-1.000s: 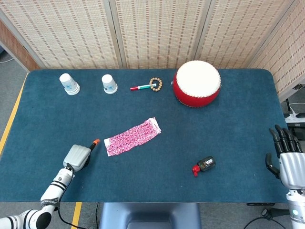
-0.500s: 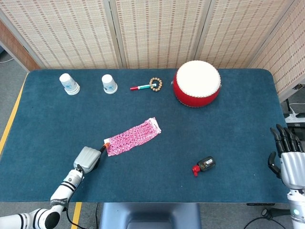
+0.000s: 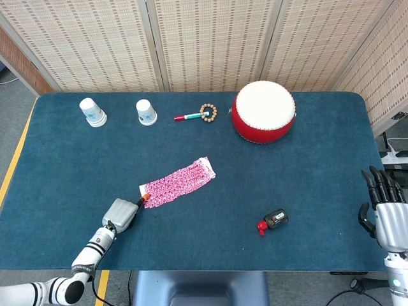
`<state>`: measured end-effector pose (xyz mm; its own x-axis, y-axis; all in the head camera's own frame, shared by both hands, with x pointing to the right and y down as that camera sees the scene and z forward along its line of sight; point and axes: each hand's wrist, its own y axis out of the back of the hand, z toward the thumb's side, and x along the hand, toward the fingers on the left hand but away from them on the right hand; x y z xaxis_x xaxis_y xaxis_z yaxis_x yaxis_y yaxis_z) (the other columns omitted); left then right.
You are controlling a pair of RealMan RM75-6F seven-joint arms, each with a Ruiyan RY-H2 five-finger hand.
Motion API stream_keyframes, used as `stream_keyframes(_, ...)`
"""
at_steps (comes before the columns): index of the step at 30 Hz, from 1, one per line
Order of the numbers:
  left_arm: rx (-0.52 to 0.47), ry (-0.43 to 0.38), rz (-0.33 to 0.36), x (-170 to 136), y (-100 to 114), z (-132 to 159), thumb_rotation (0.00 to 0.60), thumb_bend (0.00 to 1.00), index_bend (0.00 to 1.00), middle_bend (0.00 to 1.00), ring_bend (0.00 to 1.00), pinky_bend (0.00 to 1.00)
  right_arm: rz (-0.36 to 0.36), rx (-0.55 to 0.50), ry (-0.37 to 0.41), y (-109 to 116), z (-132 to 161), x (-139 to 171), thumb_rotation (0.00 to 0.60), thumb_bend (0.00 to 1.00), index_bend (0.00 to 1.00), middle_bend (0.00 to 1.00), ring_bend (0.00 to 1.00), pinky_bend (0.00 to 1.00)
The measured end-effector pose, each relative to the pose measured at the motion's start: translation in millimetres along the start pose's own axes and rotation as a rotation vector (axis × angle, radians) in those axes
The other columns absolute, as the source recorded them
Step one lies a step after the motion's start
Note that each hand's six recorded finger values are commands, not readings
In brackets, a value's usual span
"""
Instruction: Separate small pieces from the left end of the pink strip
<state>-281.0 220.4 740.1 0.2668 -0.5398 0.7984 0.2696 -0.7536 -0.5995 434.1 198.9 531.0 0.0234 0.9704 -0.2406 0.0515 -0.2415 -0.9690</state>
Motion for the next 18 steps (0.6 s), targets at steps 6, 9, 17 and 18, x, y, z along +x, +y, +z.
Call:
stream_keyframes(6,0.004,0.023,-0.02,-1,-5,-7,0.6,0.8,0.0,0.71,0.69,0.59,0.003,-0.001,-0.001,0,0,0,0.6,0.75,0.0,0.0,0.0,0.13)
stream_keyframes(9,0.016,0.037,-0.023,-4,-6,-13,0.6,0.8,0.0,0.71,0.69,0.59,0.004,-0.002,0.0,0,0,0,0.6,0.75,0.0,0.0,0.0,0.13)
stream_keyframes(17,0.03,0.085,-0.059,-14,-16,-33,0.6,0.81,0.0,0.71,0.69,0.59,0.012,-0.001,0.002,-2,1,1,0.6,0.75,0.0,0.0,0.0,0.13)
stream_keyframes(18,0.032,0.088,-0.063,-15,-18,-35,0.6,0.81,0.0,0.71,0.69,0.59,0.013,-0.001,0.001,-2,1,1,0.6,0.75,0.0,0.0,0.0,0.13)
